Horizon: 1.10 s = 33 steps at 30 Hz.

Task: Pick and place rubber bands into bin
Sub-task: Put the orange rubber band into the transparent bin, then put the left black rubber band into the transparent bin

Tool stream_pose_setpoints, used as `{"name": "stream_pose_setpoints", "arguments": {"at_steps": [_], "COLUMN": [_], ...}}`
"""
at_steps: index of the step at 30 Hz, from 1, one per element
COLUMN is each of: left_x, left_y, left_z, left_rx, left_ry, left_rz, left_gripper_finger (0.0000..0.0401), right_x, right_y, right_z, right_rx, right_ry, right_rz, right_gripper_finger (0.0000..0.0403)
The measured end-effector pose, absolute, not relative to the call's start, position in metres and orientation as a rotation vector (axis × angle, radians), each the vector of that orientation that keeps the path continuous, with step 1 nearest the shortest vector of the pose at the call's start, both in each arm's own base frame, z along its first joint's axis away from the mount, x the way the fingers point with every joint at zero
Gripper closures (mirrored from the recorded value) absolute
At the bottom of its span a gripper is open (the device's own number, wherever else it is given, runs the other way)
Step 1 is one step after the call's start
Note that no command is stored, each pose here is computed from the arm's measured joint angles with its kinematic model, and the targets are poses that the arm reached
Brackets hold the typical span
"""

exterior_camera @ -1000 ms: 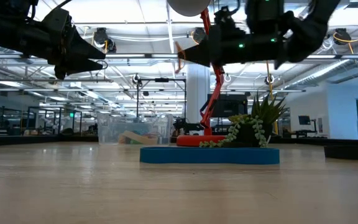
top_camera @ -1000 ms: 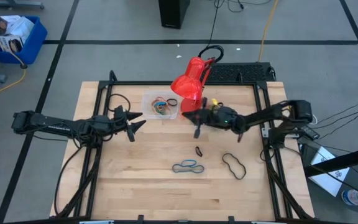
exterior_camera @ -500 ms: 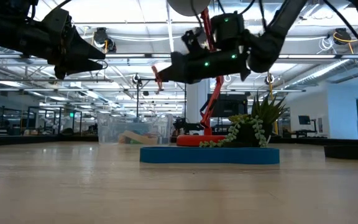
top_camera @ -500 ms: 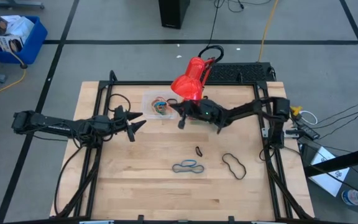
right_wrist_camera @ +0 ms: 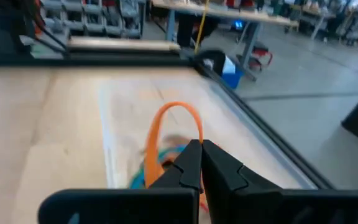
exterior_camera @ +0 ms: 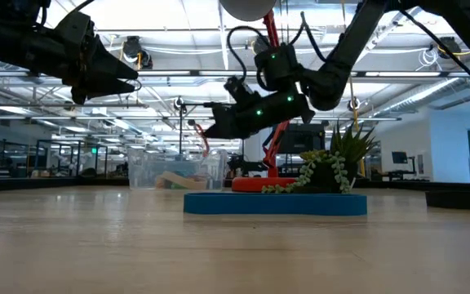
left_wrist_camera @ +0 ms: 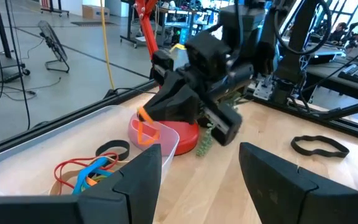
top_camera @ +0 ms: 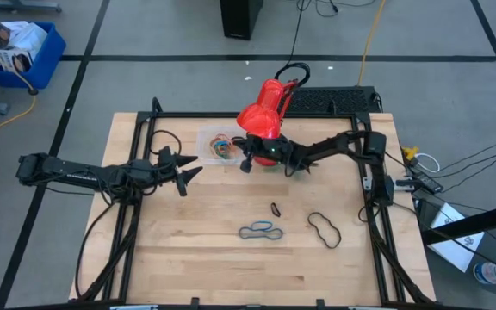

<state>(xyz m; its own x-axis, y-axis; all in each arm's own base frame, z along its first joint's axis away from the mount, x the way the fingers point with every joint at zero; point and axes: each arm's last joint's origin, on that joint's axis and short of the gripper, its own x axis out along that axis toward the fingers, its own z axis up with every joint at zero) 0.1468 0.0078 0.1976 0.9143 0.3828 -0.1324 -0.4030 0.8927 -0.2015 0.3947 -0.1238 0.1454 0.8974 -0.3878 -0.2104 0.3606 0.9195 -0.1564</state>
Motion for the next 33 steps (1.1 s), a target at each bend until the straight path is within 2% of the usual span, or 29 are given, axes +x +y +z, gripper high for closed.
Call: {"name": "stream_pose_setpoints", "arguments": {"at_steps": [12,27,33], "left_x": [0.147,0.146,0.146], "left_y": [0.008,0.008,0.008], "left_z": [0.197,0.196,0.196], "left_rx": [-0.226,-0.224,-0.225], "left_ry": [0.096,0.103,0.103], "left_rz": [0.41,0.417,0.417], "left_gripper_finger": [0.0178,0.0178,0.0178], "right_x": [0.393,0.393,0.393], "right_y": [-0.128,-0.128,-0.116], "right_z": [0.138,0.138,0.145], "right_rx": [-0.086,-0.085,-0.04], "right_ry": [0.266,0.286,0.272], "right_rz": [-0.394,-0.396,-0.371], "right_gripper_finger": [0.0389,0.0284,0.0262]}}
